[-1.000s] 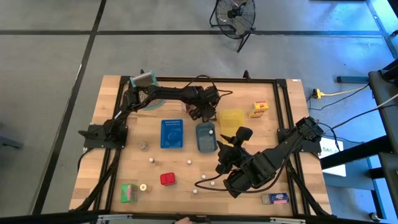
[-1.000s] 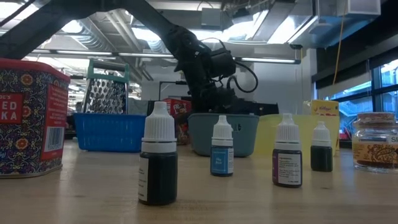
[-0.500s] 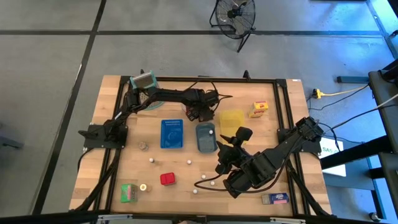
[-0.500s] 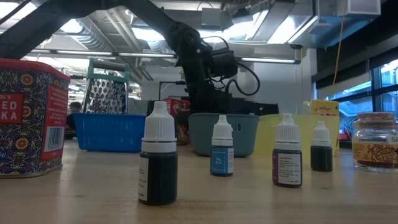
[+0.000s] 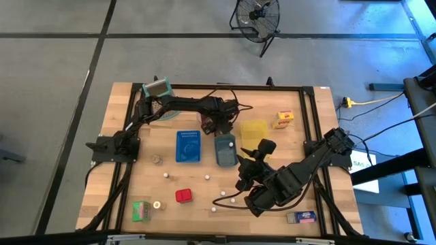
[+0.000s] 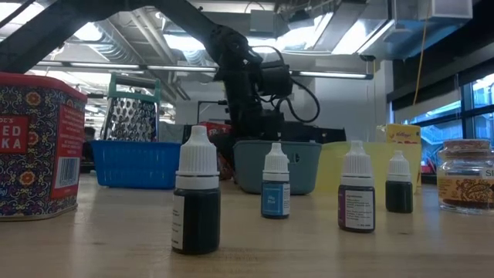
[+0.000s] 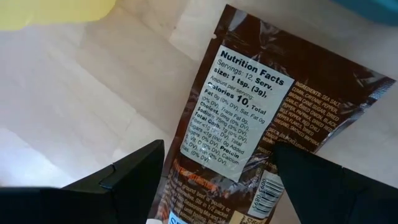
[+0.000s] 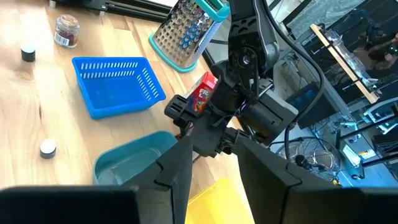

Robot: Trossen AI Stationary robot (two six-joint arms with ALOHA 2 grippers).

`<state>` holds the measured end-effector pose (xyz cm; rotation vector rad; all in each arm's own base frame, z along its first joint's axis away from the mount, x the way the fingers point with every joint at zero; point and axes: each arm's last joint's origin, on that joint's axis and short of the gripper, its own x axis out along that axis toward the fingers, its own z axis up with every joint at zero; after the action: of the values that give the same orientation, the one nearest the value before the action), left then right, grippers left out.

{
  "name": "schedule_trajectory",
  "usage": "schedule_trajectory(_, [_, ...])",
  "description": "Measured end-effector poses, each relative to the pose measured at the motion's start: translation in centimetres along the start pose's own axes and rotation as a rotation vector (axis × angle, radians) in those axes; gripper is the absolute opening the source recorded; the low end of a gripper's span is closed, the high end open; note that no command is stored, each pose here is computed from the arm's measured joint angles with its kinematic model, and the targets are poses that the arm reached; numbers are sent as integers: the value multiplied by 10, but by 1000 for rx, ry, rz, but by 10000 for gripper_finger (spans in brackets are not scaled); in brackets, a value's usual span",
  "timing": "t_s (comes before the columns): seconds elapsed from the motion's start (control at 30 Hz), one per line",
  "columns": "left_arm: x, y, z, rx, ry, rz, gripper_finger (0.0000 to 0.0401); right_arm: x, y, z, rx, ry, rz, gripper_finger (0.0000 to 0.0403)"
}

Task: Pick & Place Kitchen Items
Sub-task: Put the orange seasoning pack into the blue bin

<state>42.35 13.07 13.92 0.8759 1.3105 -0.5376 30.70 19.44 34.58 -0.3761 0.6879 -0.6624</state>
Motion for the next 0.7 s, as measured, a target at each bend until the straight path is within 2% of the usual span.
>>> schedule_trajectory(0.7, [4, -2, -8, -11, -64, -40, 303, 0, 2, 1, -9, 2, 23, 131])
